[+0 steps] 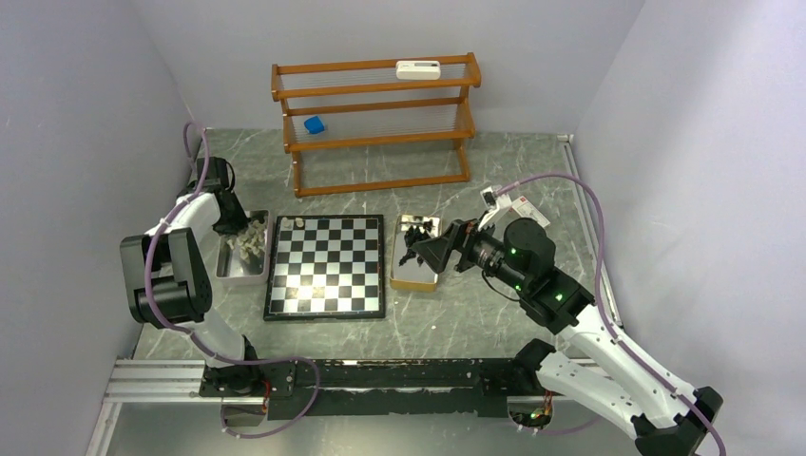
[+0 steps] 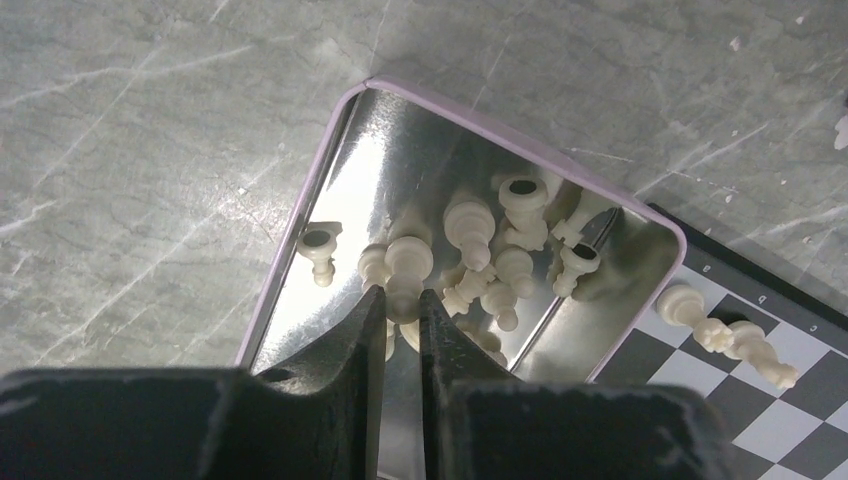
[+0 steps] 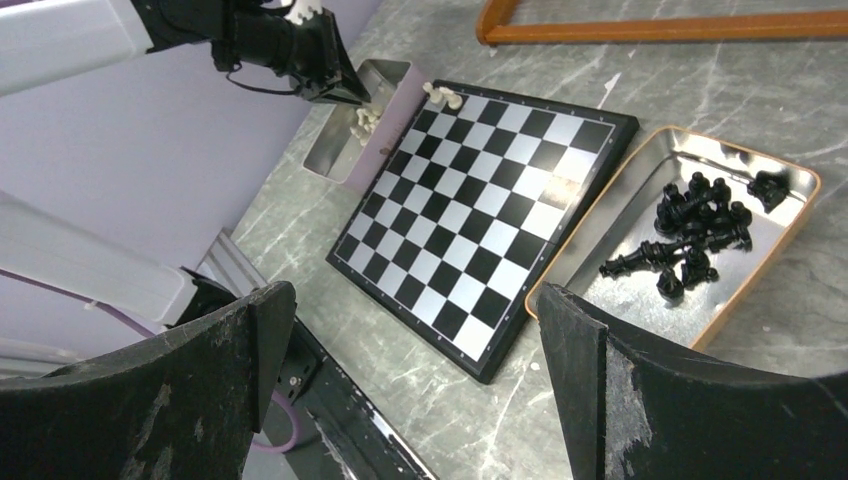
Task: Set up the chess pieces on the board
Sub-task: Pick up the chess piece from the storage box.
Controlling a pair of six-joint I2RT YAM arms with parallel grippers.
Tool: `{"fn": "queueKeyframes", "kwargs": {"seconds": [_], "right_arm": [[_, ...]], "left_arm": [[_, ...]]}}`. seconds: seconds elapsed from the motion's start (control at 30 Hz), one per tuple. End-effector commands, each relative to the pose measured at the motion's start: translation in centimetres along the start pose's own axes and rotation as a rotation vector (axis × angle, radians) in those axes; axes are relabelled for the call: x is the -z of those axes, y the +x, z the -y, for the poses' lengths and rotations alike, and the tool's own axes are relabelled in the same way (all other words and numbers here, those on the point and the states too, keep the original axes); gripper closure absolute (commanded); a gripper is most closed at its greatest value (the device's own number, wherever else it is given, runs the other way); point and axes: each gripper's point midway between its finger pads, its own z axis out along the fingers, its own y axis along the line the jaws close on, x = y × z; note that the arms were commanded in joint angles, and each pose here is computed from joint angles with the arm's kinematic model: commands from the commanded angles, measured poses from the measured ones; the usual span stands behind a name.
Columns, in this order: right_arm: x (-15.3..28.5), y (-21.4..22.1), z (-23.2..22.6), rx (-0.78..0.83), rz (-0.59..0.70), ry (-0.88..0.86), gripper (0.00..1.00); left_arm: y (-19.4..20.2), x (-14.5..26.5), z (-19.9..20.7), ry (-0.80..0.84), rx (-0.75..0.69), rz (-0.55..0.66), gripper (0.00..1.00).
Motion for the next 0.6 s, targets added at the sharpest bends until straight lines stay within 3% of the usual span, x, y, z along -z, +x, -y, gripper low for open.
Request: {"fn": "queueKeyframes", "kwargs": {"seconds": [0.0,0.57], "right_arm": [[0.2,0.4,0.3,0.010,-0.006,0.008,0.04],[0.8,0.0,-0.2,0.007,0.018,-0.011,0.04]], "left_arm": [[-2.3,2.2,-0.2,-0.003,0.021,0.065,0.86],[-3.7,7.7,1.0,0.062,-0.012,0.175,0.89]]}}
